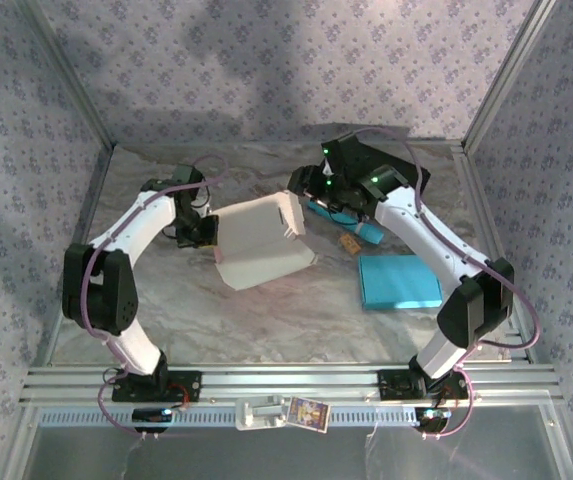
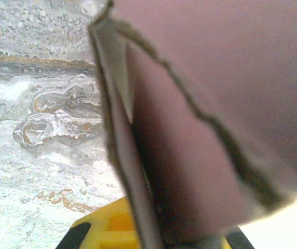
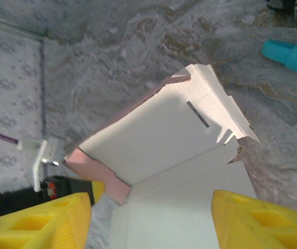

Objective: Fold the paper box

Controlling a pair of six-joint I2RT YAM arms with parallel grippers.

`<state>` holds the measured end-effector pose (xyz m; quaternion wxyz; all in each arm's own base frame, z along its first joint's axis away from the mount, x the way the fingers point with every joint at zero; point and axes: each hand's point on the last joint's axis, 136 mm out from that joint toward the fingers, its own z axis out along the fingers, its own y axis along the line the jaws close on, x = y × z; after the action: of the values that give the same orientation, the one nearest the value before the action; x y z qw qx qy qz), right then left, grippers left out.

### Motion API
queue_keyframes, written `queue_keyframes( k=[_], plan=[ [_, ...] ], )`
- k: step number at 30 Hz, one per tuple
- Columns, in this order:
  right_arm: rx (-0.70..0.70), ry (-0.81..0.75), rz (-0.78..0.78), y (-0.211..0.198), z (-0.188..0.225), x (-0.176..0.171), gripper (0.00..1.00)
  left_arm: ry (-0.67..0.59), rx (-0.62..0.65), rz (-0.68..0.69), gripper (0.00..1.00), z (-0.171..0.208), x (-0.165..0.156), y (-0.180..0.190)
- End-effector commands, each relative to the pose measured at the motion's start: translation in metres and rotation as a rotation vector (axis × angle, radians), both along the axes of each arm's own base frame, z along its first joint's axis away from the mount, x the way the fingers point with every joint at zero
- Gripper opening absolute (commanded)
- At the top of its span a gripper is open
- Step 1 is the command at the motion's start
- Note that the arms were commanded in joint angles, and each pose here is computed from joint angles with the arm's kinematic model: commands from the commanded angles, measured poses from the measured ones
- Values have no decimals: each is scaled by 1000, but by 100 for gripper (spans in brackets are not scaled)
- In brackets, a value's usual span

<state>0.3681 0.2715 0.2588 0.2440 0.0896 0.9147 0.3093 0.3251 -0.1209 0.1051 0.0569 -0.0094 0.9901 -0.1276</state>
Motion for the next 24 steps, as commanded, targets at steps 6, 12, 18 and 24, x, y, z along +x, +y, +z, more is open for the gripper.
queue_keyframes(
  k=[6,12,18,24],
  plan=[
    [-105,85,101,7,-33,-14,63,116,22,-68,0,-12,-13,1],
    [-61,159,135,30,-49,-13,63,166,72,-79,0,-28,-11,7],
    [8,246,62,48,-62,-7,62,111,72,-20,0,-37,4,2],
    [0,250,10,54,-68,2,60,54,109,-8,0,-41,11,-8]
  ],
)
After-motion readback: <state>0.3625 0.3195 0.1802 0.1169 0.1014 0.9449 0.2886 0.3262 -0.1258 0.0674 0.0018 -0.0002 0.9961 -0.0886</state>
